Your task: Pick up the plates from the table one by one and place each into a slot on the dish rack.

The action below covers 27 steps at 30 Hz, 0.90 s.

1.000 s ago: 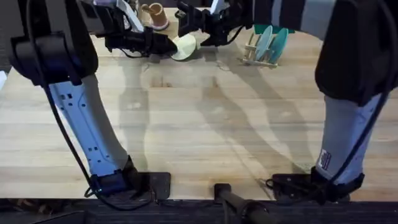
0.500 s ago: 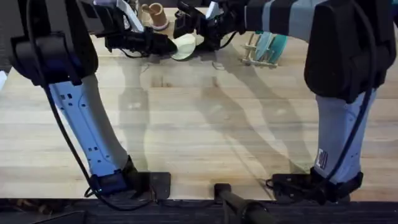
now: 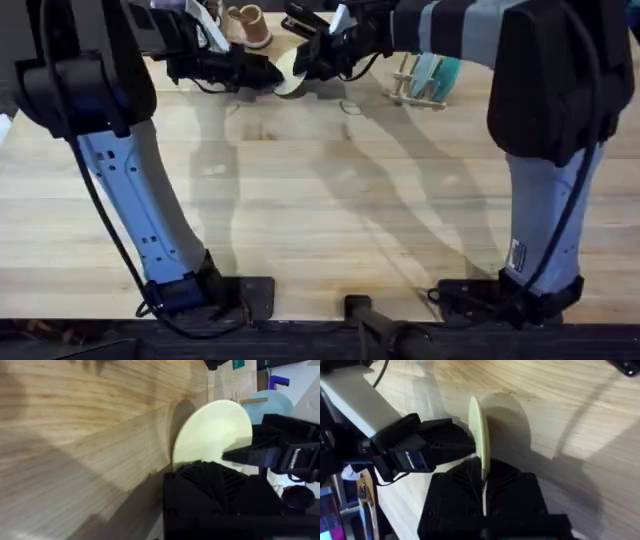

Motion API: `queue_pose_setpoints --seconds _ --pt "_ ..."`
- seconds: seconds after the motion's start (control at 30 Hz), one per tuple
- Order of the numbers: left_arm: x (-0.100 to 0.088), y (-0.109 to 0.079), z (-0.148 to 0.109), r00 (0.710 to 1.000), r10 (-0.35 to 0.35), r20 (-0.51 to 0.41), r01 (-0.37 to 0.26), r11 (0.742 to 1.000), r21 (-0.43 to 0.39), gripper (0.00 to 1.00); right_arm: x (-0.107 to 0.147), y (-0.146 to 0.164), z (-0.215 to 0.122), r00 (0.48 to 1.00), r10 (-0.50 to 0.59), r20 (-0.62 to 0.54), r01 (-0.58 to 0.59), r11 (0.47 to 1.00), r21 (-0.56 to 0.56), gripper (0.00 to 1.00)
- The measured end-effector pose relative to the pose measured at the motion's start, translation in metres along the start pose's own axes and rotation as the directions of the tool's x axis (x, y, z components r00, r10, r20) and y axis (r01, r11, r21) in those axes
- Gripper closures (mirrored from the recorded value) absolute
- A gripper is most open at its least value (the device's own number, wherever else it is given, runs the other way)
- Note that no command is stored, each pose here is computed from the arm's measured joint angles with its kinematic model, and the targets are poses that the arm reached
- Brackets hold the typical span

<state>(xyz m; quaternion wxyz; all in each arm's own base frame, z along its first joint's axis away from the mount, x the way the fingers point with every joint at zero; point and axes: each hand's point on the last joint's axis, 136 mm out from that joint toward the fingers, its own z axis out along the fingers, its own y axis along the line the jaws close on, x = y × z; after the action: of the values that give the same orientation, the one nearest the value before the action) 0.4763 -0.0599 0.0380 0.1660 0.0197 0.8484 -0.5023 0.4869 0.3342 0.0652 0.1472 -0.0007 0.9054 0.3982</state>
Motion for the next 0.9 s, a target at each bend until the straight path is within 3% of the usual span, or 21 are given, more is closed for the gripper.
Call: queue_pose_setpoints --seconds 0.53,0.73,0.9 --pt "0.001 -0.001 -0.001 1.000 -0.005 -0.005 0.005 1.000 -0.007 0.962 0.000 0.000 -0.001 1.000 -0.025 -0.002 0.025 1.000 -0.005 0.971" --pt "0.014 -0.005 -0.013 0.998 -0.013 -0.059 0.005 0.991 -0.136 0.960 0.000 0.000 -0.016 0.998 -0.060 0.000 0.060 0.997 0.047 0.970" --pt "0.007 -0.033 -0.034 0.996 0.063 -0.056 -0.073 0.976 -0.203 0.960 -0.015 0.024 -0.058 0.986 -0.154 0.066 0.147 0.984 0.097 0.970"
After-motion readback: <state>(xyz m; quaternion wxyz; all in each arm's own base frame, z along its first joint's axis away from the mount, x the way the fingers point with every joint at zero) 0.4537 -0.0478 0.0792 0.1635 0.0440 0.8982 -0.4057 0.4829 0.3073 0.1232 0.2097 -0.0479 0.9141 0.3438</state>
